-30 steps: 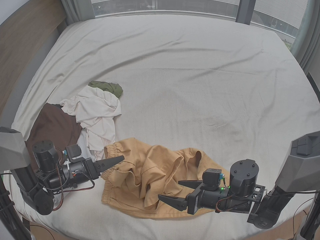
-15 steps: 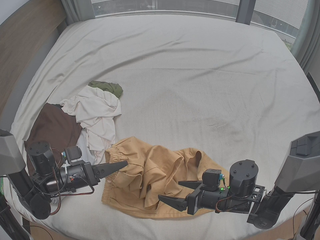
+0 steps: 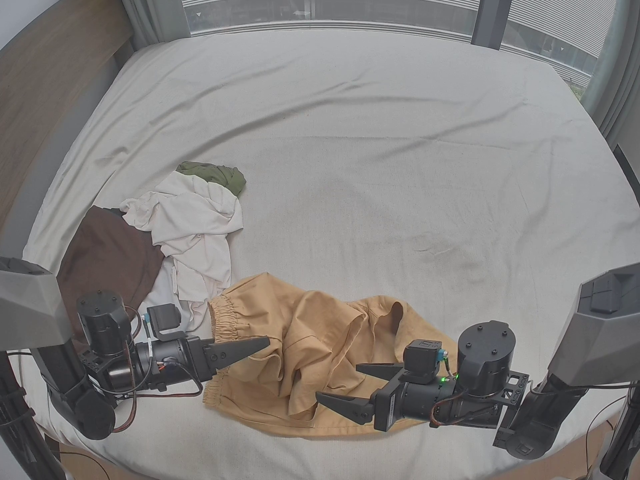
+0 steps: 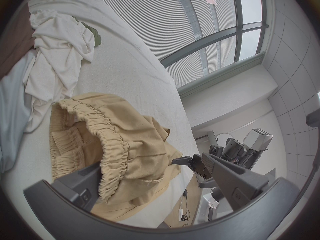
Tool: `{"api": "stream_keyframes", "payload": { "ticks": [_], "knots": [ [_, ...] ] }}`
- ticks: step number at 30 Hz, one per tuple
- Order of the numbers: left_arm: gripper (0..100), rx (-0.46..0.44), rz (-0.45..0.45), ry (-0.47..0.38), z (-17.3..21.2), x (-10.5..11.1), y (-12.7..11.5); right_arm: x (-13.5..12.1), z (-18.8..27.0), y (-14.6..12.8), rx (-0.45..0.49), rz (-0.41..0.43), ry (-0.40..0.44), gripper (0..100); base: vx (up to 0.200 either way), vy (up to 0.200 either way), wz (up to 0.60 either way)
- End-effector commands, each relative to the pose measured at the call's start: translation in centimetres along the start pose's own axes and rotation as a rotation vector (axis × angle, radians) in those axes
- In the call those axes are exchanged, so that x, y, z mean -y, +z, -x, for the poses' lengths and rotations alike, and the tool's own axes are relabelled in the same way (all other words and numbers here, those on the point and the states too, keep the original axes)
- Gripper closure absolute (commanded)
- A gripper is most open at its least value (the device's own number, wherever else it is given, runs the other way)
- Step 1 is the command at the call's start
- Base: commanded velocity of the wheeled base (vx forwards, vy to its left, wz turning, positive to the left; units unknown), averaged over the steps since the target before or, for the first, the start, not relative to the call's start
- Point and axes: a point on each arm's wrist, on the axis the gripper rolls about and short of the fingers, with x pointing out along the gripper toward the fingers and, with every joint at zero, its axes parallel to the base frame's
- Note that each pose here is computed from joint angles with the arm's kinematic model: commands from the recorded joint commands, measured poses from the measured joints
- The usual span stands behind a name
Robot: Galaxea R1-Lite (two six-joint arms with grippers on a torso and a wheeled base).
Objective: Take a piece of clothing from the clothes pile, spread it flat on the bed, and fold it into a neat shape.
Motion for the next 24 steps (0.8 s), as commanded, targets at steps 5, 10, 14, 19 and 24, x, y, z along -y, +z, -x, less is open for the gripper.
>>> {"api": "stream_keyframes", "payload": {
  "ticks": [5,10,14,19,24],
  "knots": [
    [100,-0.003,0.008,0.005,0.0,-0.2,-0.1,0.0,-0.1,0.0,0.002,0.001,0.002,0,0.0,0.0,0.0],
    [100,0.013,0.003,0.007,0.1,-0.3,0.3,0.0,-0.2,0.0,0.002,0.001,0.002,0,0.0,0.0,0.0],
    [100,0.015,0.002,0.007,0.1,-0.3,0.3,0.1,-0.3,0.1,0.005,0.0,0.0,0,0.0,0.0,0.0],
    [100,0.027,-0.006,0.009,0.1,-0.4,0.6,0.1,-0.4,0.2,0.011,0.002,0.001,0,0.0,0.0,0.0],
    [100,0.075,-0.026,0.013,0.6,-0.3,1.8,0.0,-0.8,0.9,0.039,0.009,0.011,0,0.0,0.0,0.0]
  ]
}}
